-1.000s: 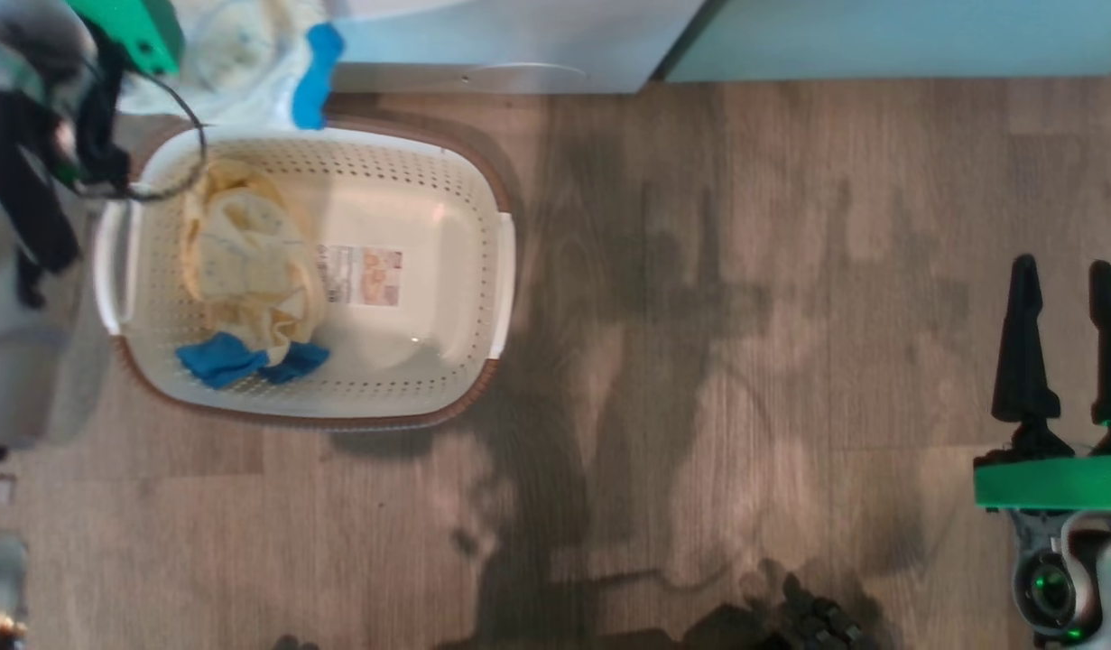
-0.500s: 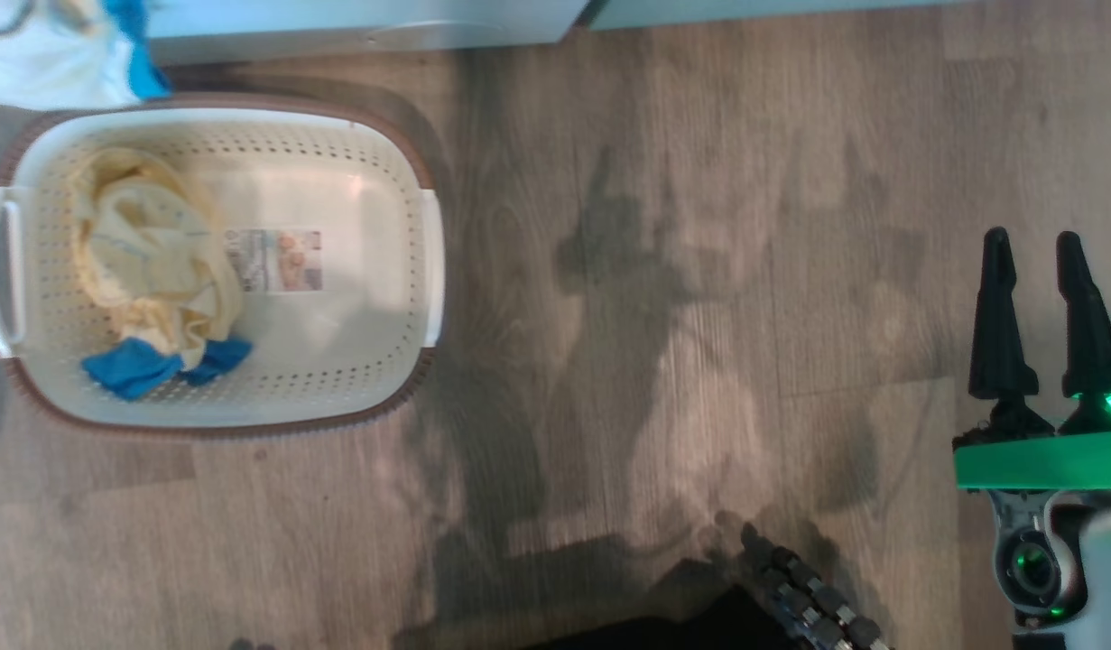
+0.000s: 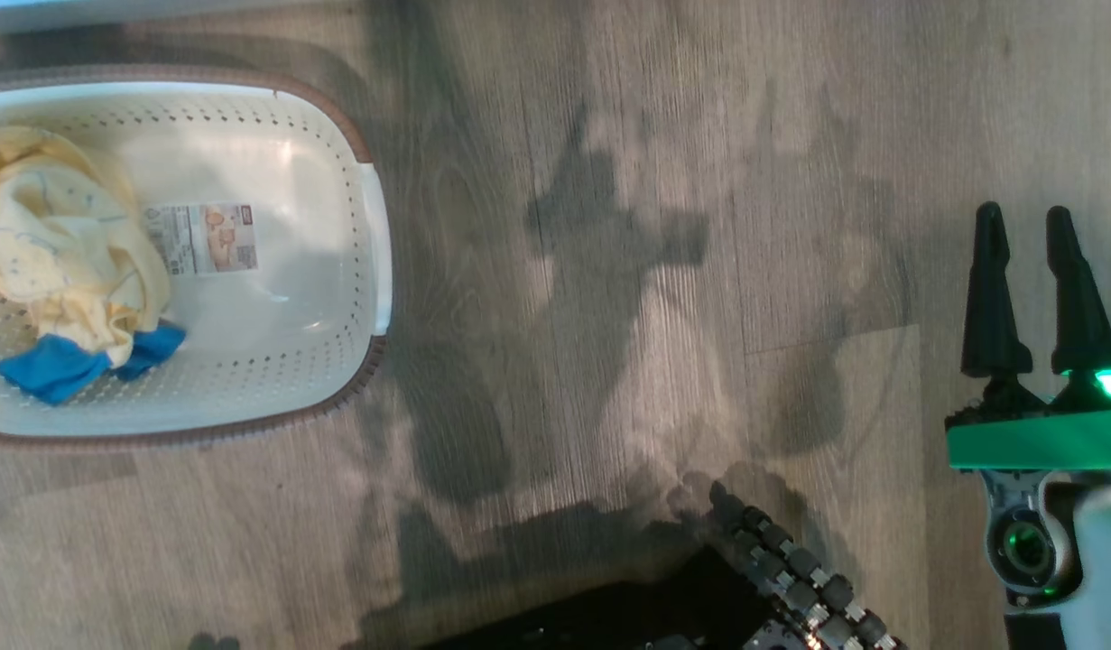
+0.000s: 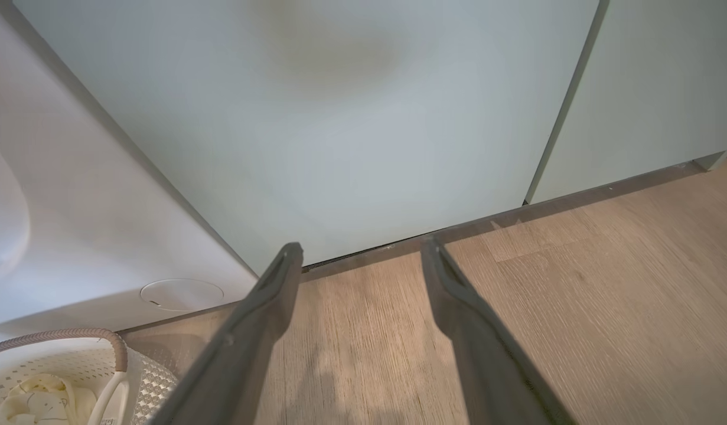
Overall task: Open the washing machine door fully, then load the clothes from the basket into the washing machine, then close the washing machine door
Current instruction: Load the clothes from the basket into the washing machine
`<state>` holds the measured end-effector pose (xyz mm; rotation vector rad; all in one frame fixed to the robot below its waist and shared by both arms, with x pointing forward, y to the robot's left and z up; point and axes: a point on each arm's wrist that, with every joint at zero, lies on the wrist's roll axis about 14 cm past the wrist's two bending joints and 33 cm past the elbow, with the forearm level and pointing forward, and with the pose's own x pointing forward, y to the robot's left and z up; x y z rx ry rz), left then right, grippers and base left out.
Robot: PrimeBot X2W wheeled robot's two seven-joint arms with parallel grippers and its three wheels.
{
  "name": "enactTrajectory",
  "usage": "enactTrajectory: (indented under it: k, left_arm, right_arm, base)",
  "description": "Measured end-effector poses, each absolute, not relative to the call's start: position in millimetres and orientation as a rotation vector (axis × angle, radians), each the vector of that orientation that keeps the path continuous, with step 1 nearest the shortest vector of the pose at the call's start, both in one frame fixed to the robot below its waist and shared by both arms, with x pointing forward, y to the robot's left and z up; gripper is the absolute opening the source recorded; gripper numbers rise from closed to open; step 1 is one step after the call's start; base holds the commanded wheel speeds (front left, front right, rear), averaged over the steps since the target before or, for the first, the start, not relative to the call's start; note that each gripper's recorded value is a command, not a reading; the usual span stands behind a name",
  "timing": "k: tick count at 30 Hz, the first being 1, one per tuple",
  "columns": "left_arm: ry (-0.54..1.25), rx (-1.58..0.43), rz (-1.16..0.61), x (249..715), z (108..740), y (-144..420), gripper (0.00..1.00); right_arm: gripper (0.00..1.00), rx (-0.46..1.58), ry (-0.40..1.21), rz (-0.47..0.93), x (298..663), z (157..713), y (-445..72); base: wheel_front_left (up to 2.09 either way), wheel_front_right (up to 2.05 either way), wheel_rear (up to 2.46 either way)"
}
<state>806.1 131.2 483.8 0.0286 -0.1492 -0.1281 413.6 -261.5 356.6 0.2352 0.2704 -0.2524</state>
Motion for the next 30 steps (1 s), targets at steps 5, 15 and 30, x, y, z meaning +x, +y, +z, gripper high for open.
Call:
enactTrajectory:
  k: [5, 15, 30]
  left_arm:
    - [-0.258, 0.029, -0.114, 809, 492, 135, 0.0]
    - [0.086, 0.007, -0.148, 804, 408, 139, 0.0]
    - [0.089, -0.004, -0.174, 785, 410, 128, 1.0]
  right_arm:
    - [1.0, 0.232, 0.274, -0.244, 420, 351, -260]
    - [1.0, 0.248, 0.276, -0.221, 428, 345, -253]
    - [1.0, 0.26, 0.235, -0.208, 438, 354, -250]
  base:
    - [0.0, 0.0, 0.0]
    - [0.0, 0.0, 0.0]
    - [0.0, 0.0, 0.0]
